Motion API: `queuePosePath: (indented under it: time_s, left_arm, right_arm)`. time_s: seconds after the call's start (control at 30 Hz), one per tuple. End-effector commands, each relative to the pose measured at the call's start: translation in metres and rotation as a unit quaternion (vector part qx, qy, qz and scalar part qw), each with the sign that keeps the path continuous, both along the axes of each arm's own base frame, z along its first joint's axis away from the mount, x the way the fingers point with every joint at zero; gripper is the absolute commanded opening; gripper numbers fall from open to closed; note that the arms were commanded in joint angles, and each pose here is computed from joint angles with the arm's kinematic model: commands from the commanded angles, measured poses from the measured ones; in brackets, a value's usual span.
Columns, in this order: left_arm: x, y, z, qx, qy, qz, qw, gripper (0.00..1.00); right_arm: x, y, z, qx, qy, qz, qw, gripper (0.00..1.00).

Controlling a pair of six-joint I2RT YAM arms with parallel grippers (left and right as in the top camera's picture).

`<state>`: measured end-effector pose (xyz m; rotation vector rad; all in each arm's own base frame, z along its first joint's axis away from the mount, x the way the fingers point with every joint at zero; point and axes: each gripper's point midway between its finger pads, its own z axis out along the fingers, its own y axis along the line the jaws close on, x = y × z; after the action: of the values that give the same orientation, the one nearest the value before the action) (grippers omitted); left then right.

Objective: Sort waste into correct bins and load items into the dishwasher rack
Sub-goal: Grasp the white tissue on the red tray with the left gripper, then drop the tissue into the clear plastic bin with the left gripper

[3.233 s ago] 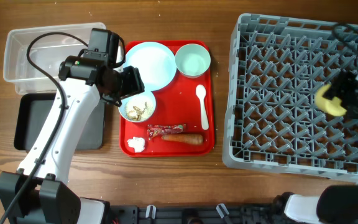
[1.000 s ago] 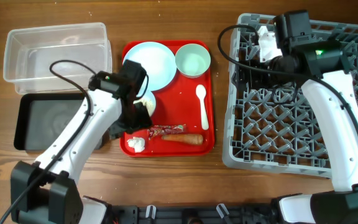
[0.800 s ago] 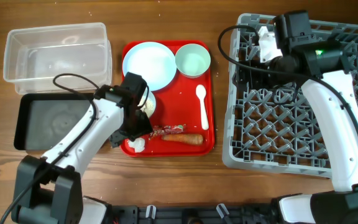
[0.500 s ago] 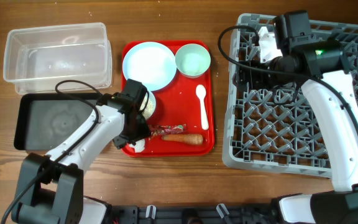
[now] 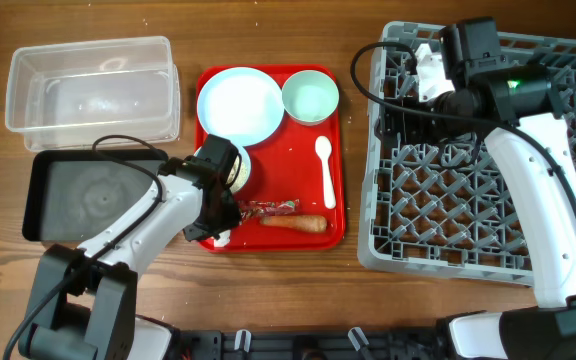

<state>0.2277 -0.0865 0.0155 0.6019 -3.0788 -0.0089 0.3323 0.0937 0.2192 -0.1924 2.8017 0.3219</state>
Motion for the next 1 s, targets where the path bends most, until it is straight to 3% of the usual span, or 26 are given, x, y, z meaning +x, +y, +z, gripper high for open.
queuePosePath:
  time_s: [0.0,0.1,0.33,0.43,0.57,0.67,0.83,0.97]
  left_arm:
    - [-0.002,0.002,0.0,0.007,-0.002,0.001,1.0,0.18]
    - [-0.001,0.002,0.0,0.006,-0.004,0.001,1.0,0.05]
    - [0.019,-0.002,0.039,-0.01,-0.048,-0.001,0.999,0.04]
    - [0.055,0.0,0.099,-0.03,-0.146,-0.014,0.989,0.06]
    - [0.101,0.03,0.158,0.001,-0.262,0.016,0.965,0.06]
    - [0.154,0.061,0.196,0.014,-0.375,0.029,0.927,0.06]
    - [0.205,0.119,0.22,0.056,-0.464,0.086,0.88,0.04]
    - [0.232,0.15,0.197,0.071,-0.468,0.116,0.873,0.05]
  right_arm:
    - [0.004,-0.001,0.0,-0.006,-0.001,-0.002,1.0,0.95]
    - [0.004,-0.001,0.0,-0.006,-0.001,-0.002,1.0,0.95]
    - [0.002,-0.009,-0.002,-0.03,0.002,-0.009,0.999,0.95]
    - [0.002,-0.009,-0.002,-0.03,0.002,-0.009,1.0,0.95]
    - [0.002,-0.009,-0.002,-0.03,0.002,-0.009,1.0,0.95]
    - [0.001,-0.009,-0.003,-0.031,0.004,-0.009,0.999,0.95]
    - [-0.002,-0.01,-0.004,-0.032,0.01,-0.009,0.999,0.95]
    - [-0.003,-0.01,-0.004,-0.03,0.014,-0.01,0.999,0.95]
